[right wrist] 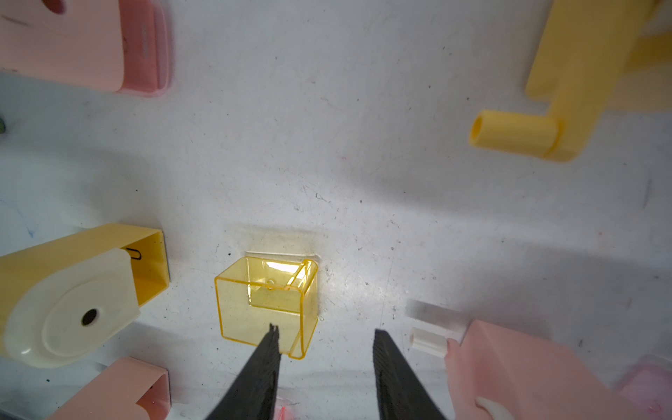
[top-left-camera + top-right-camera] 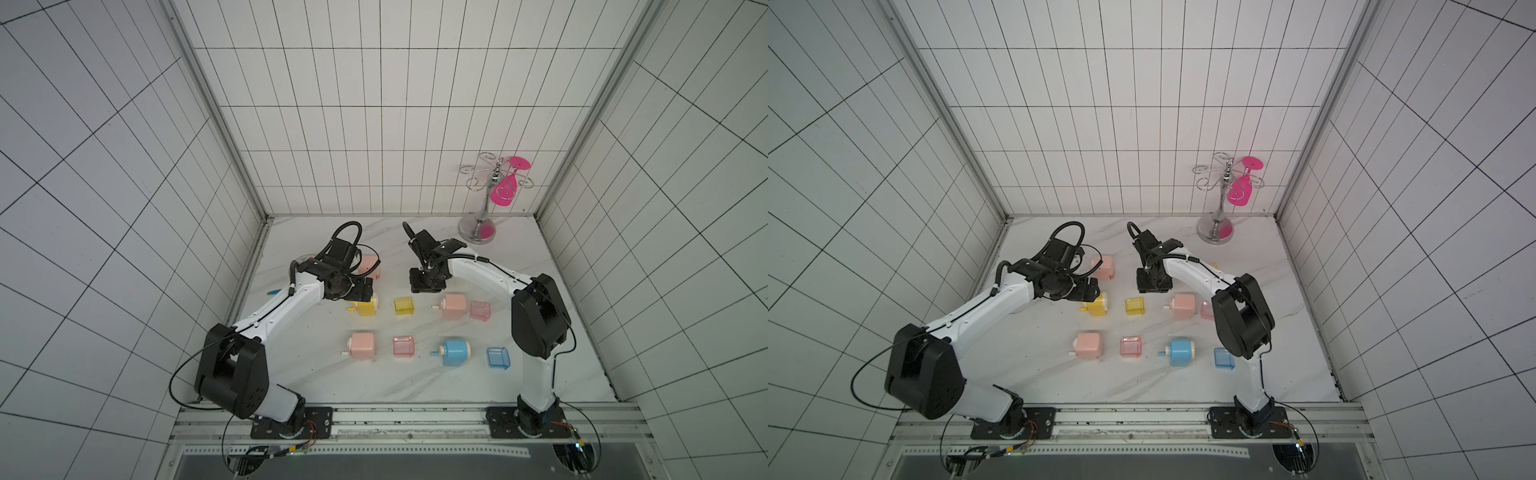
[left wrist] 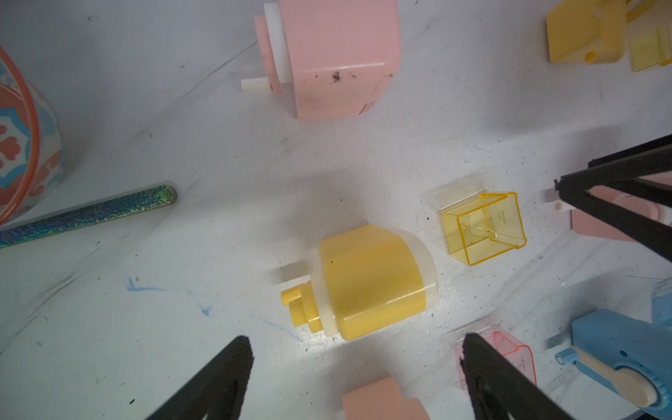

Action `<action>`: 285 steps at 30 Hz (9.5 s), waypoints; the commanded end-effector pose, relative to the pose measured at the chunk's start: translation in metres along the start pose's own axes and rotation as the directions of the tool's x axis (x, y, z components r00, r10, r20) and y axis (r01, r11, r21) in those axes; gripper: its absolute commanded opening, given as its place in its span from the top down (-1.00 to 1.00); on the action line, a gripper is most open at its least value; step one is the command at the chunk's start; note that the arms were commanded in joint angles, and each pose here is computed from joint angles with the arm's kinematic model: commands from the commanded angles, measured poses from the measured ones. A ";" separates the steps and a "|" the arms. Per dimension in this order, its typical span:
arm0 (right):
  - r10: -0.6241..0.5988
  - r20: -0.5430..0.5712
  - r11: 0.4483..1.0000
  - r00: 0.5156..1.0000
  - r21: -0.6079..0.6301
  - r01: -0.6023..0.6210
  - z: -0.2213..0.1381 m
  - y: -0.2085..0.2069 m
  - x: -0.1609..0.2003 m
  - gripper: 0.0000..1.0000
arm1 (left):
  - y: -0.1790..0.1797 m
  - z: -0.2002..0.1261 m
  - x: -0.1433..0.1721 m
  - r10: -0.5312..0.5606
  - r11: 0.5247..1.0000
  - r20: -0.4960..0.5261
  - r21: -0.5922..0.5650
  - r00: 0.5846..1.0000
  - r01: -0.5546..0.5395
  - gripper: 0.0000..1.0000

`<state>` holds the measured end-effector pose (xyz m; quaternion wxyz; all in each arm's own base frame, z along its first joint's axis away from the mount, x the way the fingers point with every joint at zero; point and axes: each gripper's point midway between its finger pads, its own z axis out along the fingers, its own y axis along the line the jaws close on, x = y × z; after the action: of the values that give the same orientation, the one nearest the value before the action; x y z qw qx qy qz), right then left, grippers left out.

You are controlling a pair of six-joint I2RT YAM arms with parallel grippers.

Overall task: Put the tray back into the pencil sharpener
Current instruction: Close the container of the pencil sharpener.

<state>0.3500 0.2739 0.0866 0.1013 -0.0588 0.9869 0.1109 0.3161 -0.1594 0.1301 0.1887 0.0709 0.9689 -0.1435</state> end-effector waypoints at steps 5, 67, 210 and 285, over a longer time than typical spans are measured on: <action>0.036 -0.018 0.999 0.999 -0.021 -0.036 0.009 0.000 0.005 0.17 | -0.009 0.006 0.003 -0.011 0.997 -0.007 0.071 1.000 0.011 -0.86; 0.030 -0.103 0.996 0.994 0.086 -0.021 0.052 -0.008 0.017 0.57 | 0.001 0.031 0.017 -0.077 0.991 -0.097 0.100 0.992 0.087 -0.94; 0.010 -0.121 0.991 0.993 0.130 0.006 0.053 0.074 0.027 0.84 | -0.007 0.041 0.012 -0.075 0.984 -0.115 0.153 0.991 0.092 -0.94; 0.007 -0.131 0.990 0.991 0.143 0.012 0.061 0.082 0.024 0.76 | -0.008 0.042 0.013 -0.067 0.984 -0.117 0.159 0.991 0.085 -0.94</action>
<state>0.3378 0.3617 0.0414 0.0495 -0.0531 0.9963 0.0452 0.3117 -0.1716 0.0841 0.1097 0.0428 0.9696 -0.2145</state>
